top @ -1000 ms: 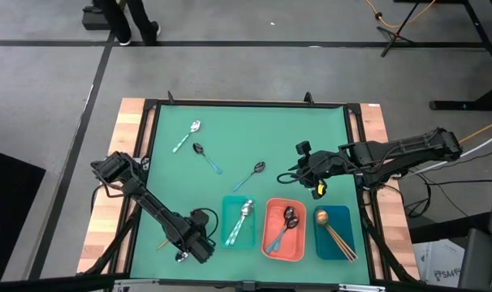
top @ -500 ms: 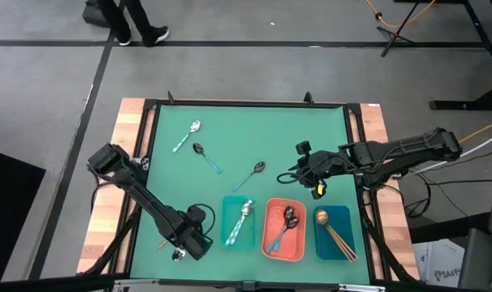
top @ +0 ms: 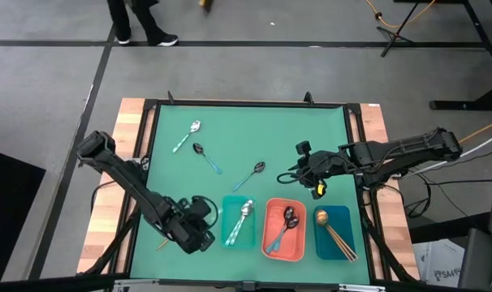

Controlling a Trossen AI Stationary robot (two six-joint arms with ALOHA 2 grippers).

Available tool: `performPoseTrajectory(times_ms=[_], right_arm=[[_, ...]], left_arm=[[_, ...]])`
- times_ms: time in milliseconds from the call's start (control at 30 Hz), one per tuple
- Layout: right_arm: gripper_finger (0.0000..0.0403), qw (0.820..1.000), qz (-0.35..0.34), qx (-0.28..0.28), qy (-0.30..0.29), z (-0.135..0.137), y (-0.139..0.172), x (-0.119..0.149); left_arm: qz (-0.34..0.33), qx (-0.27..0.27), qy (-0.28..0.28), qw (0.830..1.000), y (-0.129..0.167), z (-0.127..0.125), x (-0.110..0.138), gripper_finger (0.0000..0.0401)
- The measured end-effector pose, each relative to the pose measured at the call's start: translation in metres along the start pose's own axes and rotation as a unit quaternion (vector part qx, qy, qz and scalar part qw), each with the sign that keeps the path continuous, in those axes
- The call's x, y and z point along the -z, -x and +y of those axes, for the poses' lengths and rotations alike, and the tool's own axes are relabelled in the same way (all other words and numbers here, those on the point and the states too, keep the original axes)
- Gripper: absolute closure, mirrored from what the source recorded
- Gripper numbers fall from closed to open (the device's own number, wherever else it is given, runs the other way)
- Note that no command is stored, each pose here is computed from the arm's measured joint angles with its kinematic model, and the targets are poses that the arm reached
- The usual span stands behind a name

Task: Sort silverware by color (type)
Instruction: Put the light blue spoon into the light blue bin

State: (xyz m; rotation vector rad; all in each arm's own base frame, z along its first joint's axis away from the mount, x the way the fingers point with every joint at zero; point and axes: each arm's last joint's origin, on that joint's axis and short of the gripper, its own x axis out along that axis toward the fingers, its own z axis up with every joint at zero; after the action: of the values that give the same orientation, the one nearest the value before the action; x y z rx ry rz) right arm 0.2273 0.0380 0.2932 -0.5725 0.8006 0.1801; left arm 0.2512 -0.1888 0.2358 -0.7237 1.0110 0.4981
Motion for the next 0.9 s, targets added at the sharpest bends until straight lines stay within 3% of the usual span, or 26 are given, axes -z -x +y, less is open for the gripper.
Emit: performPoseTrajectory(times_ms=[167,367,467,600,733,800,900], right_arm=[[0.0315,1.0,-0.001,0.0,0.0,0.0,0.0,0.0],[0.0315,1.0,-0.001,0.0,0.0,0.0,0.0,0.0],[0.0315,1.0,-0.001,0.0,0.0,0.0,0.0,0.0],[0.0315,1.0,-0.002,0.001,0.0,0.0,0.0,0.0],[0.0315,1.0,-0.002,0.001,0.0,0.0,0.0,0.0],[0.0315,1.0,-0.002,0.001,-0.001,0.0,0.0,0.0],[0.0315,1.0,-0.003,0.001,0.0,0.0,0.0,-0.001]], left_arm=[[-0.075,0.049,-0.12,0.989,0.002,-0.011,-0.019,0.0383],[-0.144,0.074,-0.308,0.938,-0.001,-0.021,-0.045,0.0383],[-0.177,0.072,-0.403,0.895,-0.002,-0.025,-0.057,0.0381],[-0.215,0.05,-0.532,0.817,-0.002,-0.028,-0.069,0.0381],[-0.235,0.063,-0.616,0.749,-0.002,-0.031,-0.08,0.038],[-0.236,0.085,-0.643,0.724,-0.002,-0.033,-0.084,0.038],[-0.232,0.115,-0.666,0.7,-0.007,-0.034,-0.089,0.038]])
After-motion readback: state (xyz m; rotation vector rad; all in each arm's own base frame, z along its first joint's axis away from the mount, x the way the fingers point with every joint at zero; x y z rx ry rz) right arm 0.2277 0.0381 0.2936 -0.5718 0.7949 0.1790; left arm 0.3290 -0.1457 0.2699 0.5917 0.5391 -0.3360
